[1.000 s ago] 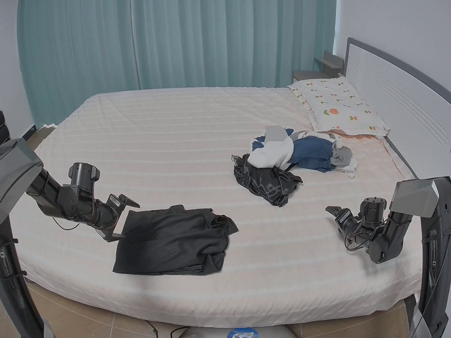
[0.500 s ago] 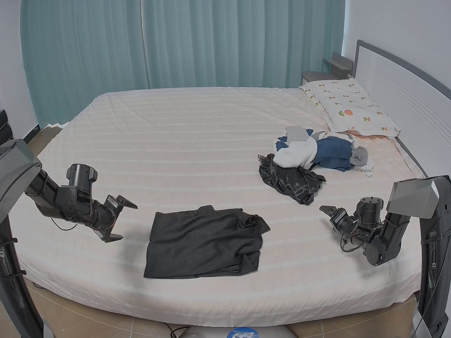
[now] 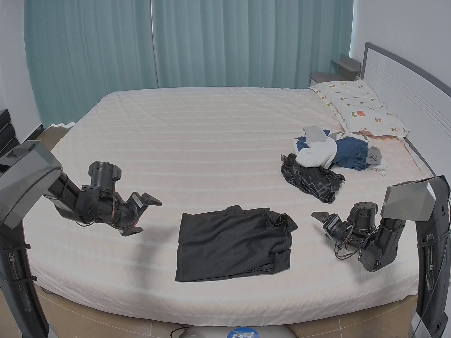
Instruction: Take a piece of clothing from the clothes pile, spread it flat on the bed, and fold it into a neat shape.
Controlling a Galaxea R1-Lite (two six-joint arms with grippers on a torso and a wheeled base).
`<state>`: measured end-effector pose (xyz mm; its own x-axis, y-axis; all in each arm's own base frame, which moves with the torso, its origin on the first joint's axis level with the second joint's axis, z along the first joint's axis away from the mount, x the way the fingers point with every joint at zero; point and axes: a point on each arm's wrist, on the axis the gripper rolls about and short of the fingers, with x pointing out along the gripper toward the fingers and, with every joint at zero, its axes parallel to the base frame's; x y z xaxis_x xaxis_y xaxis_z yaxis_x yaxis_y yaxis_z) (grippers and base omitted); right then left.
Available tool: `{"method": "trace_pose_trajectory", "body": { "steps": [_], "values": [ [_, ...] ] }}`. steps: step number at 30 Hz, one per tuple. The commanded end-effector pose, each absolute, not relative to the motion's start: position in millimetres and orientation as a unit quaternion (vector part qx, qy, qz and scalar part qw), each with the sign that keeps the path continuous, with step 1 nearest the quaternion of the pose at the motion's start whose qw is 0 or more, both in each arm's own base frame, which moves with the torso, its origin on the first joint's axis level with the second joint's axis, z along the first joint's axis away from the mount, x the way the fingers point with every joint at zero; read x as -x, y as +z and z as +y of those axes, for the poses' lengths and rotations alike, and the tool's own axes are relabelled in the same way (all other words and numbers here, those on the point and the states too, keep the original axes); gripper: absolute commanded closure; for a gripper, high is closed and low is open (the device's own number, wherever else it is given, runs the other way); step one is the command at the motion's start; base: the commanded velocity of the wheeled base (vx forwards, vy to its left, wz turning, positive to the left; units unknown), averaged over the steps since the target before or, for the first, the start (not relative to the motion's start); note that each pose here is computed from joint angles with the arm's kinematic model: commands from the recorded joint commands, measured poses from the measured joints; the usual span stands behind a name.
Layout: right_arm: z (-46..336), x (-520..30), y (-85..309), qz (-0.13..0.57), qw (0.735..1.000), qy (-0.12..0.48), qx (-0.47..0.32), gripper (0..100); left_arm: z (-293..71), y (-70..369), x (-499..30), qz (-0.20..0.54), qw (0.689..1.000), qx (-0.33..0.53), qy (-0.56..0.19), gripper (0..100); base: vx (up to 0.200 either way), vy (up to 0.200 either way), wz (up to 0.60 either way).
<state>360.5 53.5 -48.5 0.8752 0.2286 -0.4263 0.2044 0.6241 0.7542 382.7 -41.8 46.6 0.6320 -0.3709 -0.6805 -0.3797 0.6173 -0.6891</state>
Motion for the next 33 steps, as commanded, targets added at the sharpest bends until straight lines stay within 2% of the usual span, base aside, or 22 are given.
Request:
{"method": "trace_pose_trajectory", "body": {
  "steps": [1, 7, 14, 30, 31, 33],
  "values": [
    [55, -359, -51, 0.254, 0.865, 0.007, -0.432, 0, -81, 36, -402, 0.427, 0.807, 0.407, -0.028, 0, 0.0, 0.0, 0.0],
    [55, -359, -51, 0.255, 0.865, 0.007, -0.432, 0, -118, 25, -426, 0.416, 0.824, 0.379, -0.059, 0, 0.0, 0.0, 0.0],
    [55, -359, -51, 0.255, 0.865, 0.007, -0.432, 0, -138, 2, -433, 0.426, 0.83, 0.353, -0.075, 0, 0.0, 0.0, 0.0],
    [55, -358, -53, 0.258, 0.865, 0.006, -0.431, 0, -141, -18, -445, 0.403, 0.849, 0.338, -0.046, 0, 0.0, 0.0, 0.0],
    [55, -358, -53, 0.257, 0.865, 0.005, -0.43, 0, -141, -18, -445, 0.403, 0.849, 0.338, -0.046, 100, 0.0, 0.0, 0.0],
    [55, -358, -53, 0.258, 0.865, 0.006, -0.431, 0, -141, -18, -444, 0.404, 0.849, 0.338, -0.045, 100, 0.0, 0.0, 0.0]
  ]
}}
